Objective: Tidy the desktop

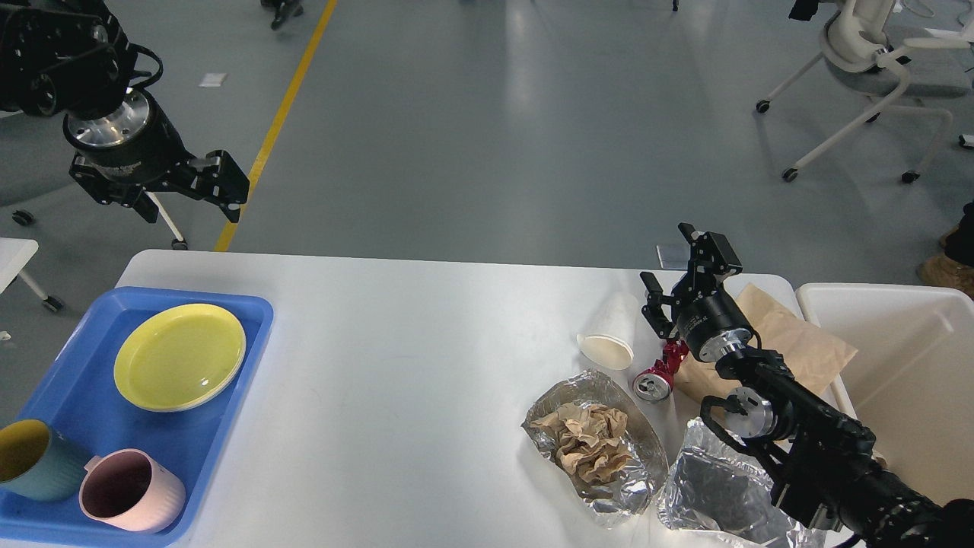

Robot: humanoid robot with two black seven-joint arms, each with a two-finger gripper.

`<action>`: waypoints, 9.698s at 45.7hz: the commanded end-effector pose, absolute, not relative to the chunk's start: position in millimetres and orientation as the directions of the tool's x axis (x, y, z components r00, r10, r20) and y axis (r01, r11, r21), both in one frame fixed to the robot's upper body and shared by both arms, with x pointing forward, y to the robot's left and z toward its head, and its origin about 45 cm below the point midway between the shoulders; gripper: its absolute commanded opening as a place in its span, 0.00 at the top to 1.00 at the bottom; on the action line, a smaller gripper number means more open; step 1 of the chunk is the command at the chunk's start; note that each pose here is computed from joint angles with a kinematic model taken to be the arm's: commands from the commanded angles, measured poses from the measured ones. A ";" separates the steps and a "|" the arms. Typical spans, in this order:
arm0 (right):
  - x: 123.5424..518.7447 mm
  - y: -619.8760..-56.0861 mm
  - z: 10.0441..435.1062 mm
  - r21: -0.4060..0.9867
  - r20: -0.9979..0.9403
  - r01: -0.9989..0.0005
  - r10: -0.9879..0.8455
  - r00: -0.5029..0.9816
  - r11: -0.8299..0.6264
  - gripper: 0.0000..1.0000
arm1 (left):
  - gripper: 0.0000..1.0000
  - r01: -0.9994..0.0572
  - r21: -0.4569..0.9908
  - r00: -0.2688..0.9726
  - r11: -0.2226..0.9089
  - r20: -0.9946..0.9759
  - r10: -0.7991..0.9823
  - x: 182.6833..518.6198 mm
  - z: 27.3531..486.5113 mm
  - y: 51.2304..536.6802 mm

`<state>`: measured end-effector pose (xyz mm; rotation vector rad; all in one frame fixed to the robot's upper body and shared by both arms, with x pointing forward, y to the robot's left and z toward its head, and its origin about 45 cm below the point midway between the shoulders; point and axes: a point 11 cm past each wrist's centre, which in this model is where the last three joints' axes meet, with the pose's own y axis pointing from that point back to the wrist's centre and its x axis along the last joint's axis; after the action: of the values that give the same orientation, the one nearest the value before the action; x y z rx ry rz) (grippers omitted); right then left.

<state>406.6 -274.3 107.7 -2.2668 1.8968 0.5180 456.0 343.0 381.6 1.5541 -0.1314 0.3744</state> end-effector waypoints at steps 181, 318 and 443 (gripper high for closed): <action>406.7 -273.9 108.1 0.109 -0.349 -0.975 -0.926 0.147 -0.195 0.00 | 0.04 -0.839 0.452 0.147 0.303 -0.347 0.926 444.3 149.8 381.3; 406.6 -274.3 107.8 0.110 -0.348 -0.975 -0.926 0.145 -0.194 0.00 | 0.04 -0.856 0.425 0.124 0.295 -0.384 0.915 441.3 145.2 381.5; 492.1 -419.7 306.4 0.058 0.340 -0.986 -0.926 0.166 -0.155 0.00 | 0.04 -0.856 0.425 0.124 0.295 -0.384 0.915 441.3 145.2 381.5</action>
<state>491.1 -401.0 284.2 -2.5574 2.1388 -0.2659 441.3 381.4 145.2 0.1086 0.6476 1.2941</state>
